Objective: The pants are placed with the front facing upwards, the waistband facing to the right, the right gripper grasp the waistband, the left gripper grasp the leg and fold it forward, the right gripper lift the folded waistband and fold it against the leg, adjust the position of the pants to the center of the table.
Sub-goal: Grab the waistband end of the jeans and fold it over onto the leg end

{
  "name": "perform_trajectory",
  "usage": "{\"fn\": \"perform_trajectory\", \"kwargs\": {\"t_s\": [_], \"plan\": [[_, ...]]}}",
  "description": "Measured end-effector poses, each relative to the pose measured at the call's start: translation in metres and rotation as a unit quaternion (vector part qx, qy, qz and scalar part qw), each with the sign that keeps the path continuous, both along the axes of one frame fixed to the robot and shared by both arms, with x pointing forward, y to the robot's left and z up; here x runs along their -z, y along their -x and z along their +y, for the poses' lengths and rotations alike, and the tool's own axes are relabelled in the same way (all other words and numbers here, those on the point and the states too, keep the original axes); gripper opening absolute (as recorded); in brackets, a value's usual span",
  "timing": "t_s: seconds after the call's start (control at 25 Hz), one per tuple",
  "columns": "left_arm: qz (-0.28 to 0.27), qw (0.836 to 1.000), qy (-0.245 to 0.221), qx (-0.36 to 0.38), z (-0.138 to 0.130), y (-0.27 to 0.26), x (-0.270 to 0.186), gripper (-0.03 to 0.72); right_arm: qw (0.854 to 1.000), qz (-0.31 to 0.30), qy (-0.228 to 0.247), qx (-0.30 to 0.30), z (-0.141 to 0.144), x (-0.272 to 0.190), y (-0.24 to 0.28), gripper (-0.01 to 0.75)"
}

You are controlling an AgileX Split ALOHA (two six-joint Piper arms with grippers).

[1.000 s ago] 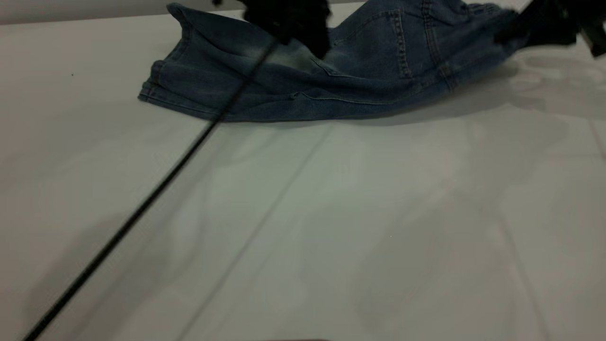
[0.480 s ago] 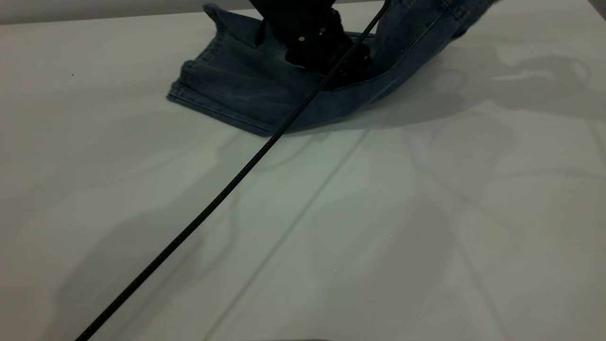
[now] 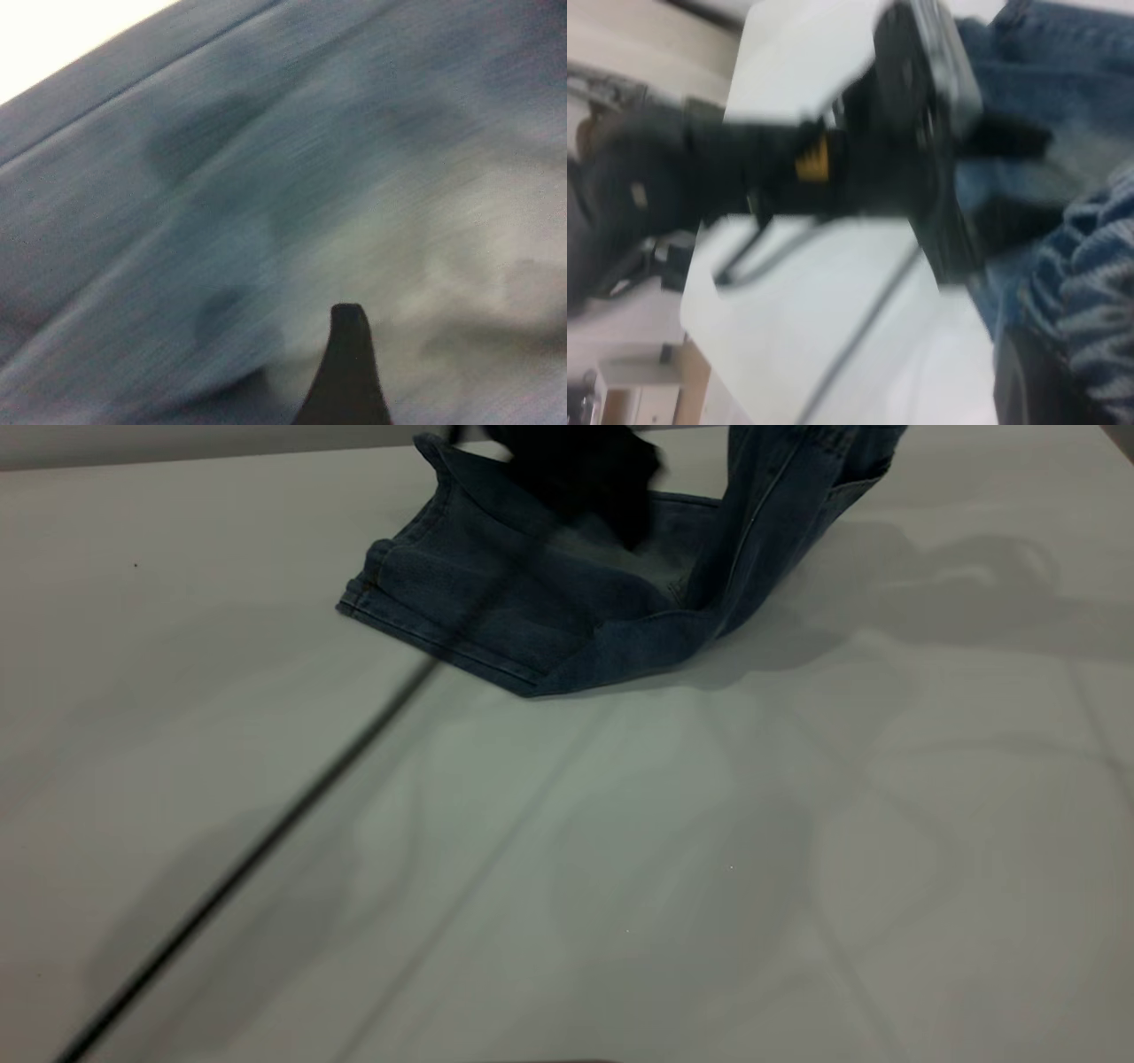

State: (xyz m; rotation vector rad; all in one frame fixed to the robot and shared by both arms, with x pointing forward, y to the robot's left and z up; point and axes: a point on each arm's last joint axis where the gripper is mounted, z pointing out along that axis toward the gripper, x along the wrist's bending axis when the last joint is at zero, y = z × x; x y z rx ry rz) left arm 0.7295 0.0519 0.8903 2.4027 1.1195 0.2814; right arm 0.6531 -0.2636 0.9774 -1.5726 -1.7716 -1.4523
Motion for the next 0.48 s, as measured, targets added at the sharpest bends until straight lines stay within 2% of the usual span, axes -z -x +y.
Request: {"fn": "perform_trajectory", "kwargs": {"t_s": [0.2, 0.32, 0.48], "plan": [[0.034, 0.996, -0.036, -0.068, 0.051, -0.018, -0.015, 0.548, 0.999, -0.013, 0.015, -0.027, 0.032, 0.002, 0.001, 0.049], [0.039, 0.994, -0.056, -0.083, 0.069, -0.023, -0.009, 0.548, 0.999, -0.022, 0.030, -0.033, 0.052, 0.003, 0.001, 0.049], [0.044, 0.992, -0.071, -0.091, 0.079, -0.027, 0.005, 0.548, 0.998, -0.045, 0.043, -0.030, 0.077, 0.000, -0.001, 0.049]]}}
